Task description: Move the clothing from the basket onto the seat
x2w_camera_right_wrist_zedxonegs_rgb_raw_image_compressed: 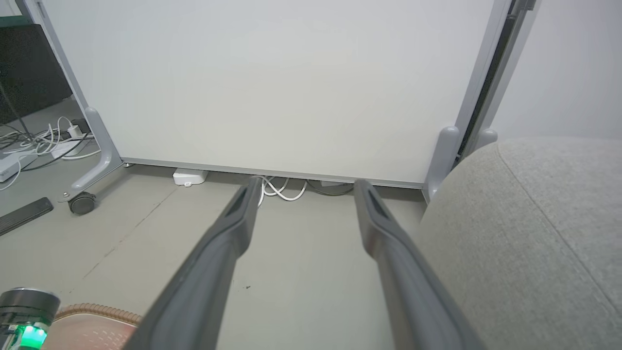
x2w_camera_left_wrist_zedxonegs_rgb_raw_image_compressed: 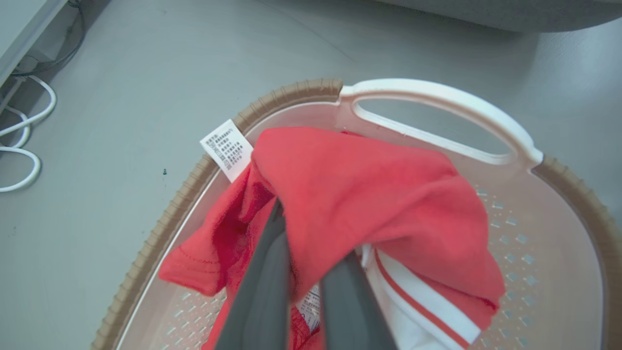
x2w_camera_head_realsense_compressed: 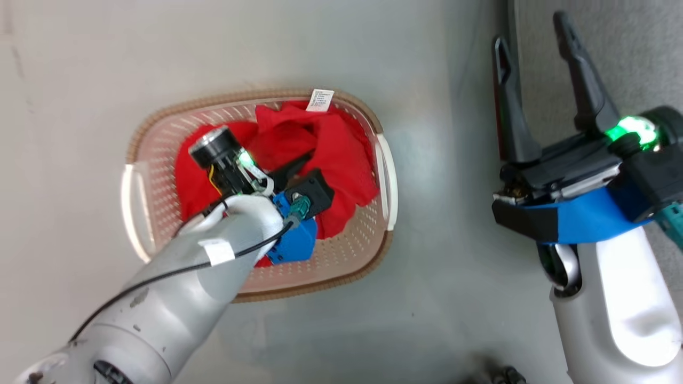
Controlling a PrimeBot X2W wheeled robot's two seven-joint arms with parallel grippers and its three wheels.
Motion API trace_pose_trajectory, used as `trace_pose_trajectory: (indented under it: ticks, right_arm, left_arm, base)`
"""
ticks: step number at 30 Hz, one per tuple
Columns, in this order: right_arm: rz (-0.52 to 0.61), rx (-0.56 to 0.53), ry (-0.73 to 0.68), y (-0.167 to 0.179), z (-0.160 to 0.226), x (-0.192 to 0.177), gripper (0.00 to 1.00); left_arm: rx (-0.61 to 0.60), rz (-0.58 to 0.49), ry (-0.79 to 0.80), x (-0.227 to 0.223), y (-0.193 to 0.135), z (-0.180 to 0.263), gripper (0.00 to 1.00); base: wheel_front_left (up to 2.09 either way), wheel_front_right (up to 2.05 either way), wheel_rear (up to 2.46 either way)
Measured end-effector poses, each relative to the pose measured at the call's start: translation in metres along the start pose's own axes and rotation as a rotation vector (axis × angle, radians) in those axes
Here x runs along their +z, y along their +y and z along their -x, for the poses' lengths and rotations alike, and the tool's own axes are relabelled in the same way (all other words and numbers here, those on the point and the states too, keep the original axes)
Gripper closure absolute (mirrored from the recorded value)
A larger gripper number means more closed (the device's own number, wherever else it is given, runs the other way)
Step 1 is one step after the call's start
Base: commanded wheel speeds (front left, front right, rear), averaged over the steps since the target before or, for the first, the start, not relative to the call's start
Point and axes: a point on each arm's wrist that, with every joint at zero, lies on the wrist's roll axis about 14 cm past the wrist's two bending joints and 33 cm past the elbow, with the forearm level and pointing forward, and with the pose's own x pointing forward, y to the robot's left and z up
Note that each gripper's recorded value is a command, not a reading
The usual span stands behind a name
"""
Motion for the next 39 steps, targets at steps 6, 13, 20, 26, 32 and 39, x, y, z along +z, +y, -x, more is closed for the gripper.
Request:
trace_pose_trajectory:
  ticks: [6,13,20,26,32,39]
  right_arm:
    - [0.0,0.006,-0.024,0.008,0.011,0.024,0.0]
    - [-0.005,0.027,-0.068,0.021,0.025,0.057,0.0]
    - [-0.006,0.04,-0.113,0.031,0.045,0.088,0.0]
    - [-0.012,0.046,-0.147,0.039,0.065,0.111,0.0]
    - [-0.017,0.045,-0.18,0.043,0.085,0.13,0.0]
    - [-0.023,0.053,-0.208,0.05,0.103,0.145,0.0]
  left_arm:
    - [0.096,0.045,-0.084,0.037,0.01,0.03,1.0]
    - [0.217,0.105,-0.193,0.078,0.021,0.071,1.0]
    - [0.33,0.121,-0.315,0.119,0.03,0.116,1.0]
    - [0.408,0.087,-0.421,0.155,0.032,0.155,1.0]
    - [0.463,0.066,-0.529,0.189,0.029,0.191,1.0]
    - [0.522,0.09,-0.675,0.228,0.031,0.231,1.0]
  base:
    - [0.0,0.0,0.0]
    - [0.0,0.0,0.0]
    - [0.0,0.0,0.0]
    - [0.0,0.0,0.0]
    - [0.0,0.0,0.0]
    - [0.0,0.0,0.0]
